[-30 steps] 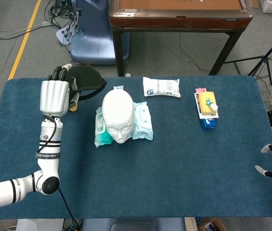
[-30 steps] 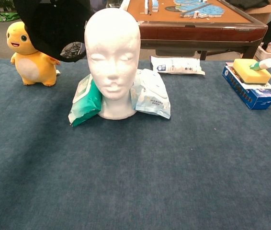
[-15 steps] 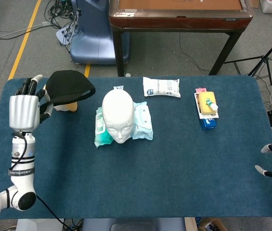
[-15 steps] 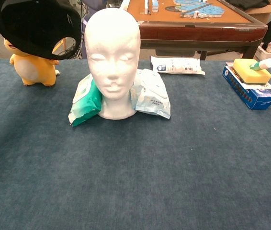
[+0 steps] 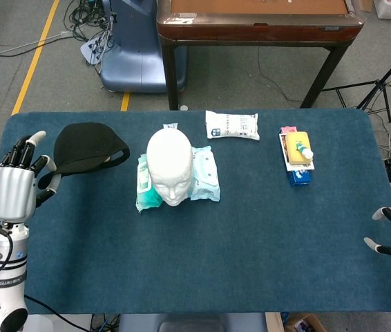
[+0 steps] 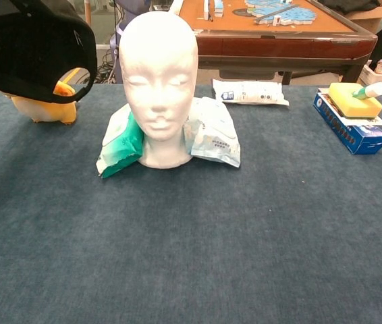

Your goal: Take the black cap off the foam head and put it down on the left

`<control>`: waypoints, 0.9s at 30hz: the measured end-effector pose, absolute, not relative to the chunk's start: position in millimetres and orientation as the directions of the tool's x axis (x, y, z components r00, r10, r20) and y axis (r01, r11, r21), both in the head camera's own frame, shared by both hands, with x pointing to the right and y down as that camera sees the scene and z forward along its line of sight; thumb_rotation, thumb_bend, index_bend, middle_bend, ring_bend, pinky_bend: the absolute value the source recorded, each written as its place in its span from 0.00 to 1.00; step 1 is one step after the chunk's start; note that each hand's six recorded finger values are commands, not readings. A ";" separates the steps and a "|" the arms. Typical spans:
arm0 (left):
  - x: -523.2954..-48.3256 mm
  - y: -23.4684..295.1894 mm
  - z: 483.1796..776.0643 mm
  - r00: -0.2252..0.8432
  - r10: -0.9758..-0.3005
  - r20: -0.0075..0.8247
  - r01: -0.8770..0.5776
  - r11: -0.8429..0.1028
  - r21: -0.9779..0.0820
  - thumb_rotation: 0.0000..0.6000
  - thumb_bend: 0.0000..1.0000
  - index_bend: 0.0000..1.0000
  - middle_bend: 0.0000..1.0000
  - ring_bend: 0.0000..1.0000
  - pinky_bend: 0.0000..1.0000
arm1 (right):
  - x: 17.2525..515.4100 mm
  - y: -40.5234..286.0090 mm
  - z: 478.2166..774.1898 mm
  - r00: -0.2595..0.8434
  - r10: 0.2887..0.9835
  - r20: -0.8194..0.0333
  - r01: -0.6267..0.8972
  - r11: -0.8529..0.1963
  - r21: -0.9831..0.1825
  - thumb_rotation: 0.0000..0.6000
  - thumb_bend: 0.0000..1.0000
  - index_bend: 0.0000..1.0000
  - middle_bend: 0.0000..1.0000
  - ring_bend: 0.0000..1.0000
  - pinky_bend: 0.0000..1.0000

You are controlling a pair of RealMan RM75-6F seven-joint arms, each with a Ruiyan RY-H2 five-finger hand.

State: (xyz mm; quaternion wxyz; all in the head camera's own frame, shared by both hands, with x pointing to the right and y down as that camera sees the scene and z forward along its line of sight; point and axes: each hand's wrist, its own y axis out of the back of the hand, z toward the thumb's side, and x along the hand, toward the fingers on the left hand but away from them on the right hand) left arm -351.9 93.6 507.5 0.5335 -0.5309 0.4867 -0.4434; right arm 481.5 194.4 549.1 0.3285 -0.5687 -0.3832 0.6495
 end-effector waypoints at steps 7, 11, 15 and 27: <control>-363.8 108.3 508.3 0.149 -0.987 -0.066 -0.032 0.062 -0.998 1.00 0.34 0.62 0.19 0.18 0.40 | 481.8 194.0 549.5 -0.139 0.862 -0.488 0.009 -0.492 -0.871 1.00 0.08 0.45 0.45 0.36 0.55; -373.4 115.7 511.2 0.163 -0.983 -0.088 -0.007 0.088 -0.996 1.00 0.34 0.62 0.19 0.18 0.40 | 481.9 194.1 549.5 -0.140 0.862 -0.487 0.009 -0.491 -0.871 1.00 0.08 0.45 0.45 0.36 0.55; -386.5 127.9 516.1 0.182 -0.977 -0.112 0.004 0.114 -0.993 1.00 0.34 0.62 0.19 0.18 0.40 | 481.9 194.1 550.0 -0.141 0.861 -0.488 0.007 -0.492 -0.870 1.00 0.08 0.45 0.45 0.36 0.55; -391.8 174.4 522.1 0.269 -0.947 -0.177 -0.047 0.171 -0.984 1.00 0.34 0.62 0.19 0.19 0.40 | 479.5 193.9 553.4 -0.140 0.858 -0.494 -0.003 -0.500 -0.866 1.00 0.08 0.45 0.45 0.36 0.55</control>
